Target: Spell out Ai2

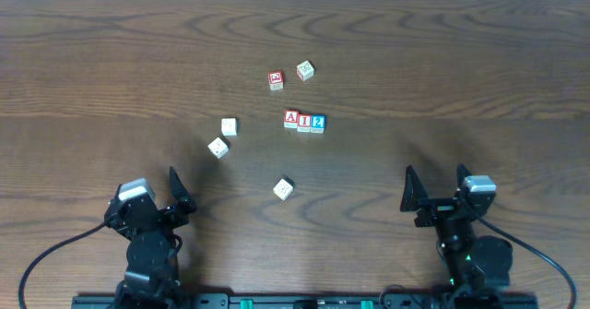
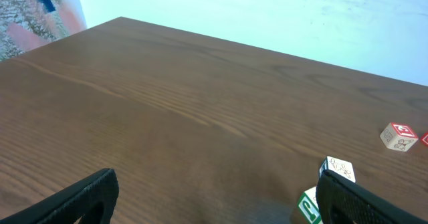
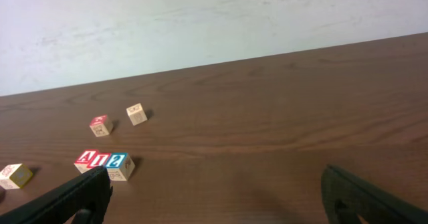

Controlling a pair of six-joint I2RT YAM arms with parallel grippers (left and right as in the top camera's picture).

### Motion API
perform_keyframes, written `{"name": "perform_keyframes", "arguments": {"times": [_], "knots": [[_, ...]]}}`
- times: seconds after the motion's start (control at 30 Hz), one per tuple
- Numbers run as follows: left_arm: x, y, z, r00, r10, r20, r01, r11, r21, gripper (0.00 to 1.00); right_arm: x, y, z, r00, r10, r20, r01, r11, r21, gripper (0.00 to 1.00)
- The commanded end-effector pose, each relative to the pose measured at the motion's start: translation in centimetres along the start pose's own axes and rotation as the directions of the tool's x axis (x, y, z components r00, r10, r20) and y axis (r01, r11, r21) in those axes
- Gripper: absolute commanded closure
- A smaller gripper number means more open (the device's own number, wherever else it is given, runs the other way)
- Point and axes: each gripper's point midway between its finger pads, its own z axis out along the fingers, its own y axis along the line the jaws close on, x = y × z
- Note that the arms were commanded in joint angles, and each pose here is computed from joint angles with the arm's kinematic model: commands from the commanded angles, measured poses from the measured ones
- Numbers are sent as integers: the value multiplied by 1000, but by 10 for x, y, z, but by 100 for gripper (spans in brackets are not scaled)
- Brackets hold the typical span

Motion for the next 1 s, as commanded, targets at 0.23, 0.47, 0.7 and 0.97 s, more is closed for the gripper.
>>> {"name": "perform_keyframes", "arguments": {"times": [0.23, 0.47, 0.7, 0.97], "knots": [[6, 38, 4, 1000, -1, -5, 0, 986, -168, 5, 2, -11, 0, 1000, 15, 7, -16, 999, 43, 1], [6, 39, 4, 1000, -3, -4, 2, 985, -175, 5, -2, -25, -2, 999, 21, 24, -24, 995, 102, 1], [6, 39, 4, 1000, -3, -4, 2, 985, -175, 5, -2, -25, -2, 999, 21, 24, -24, 995, 101, 1], [6, 39, 4, 1000, -2, -4, 2, 985, -175, 5, -2, -25, -2, 999, 21, 24, -24, 995, 101, 1]]}}
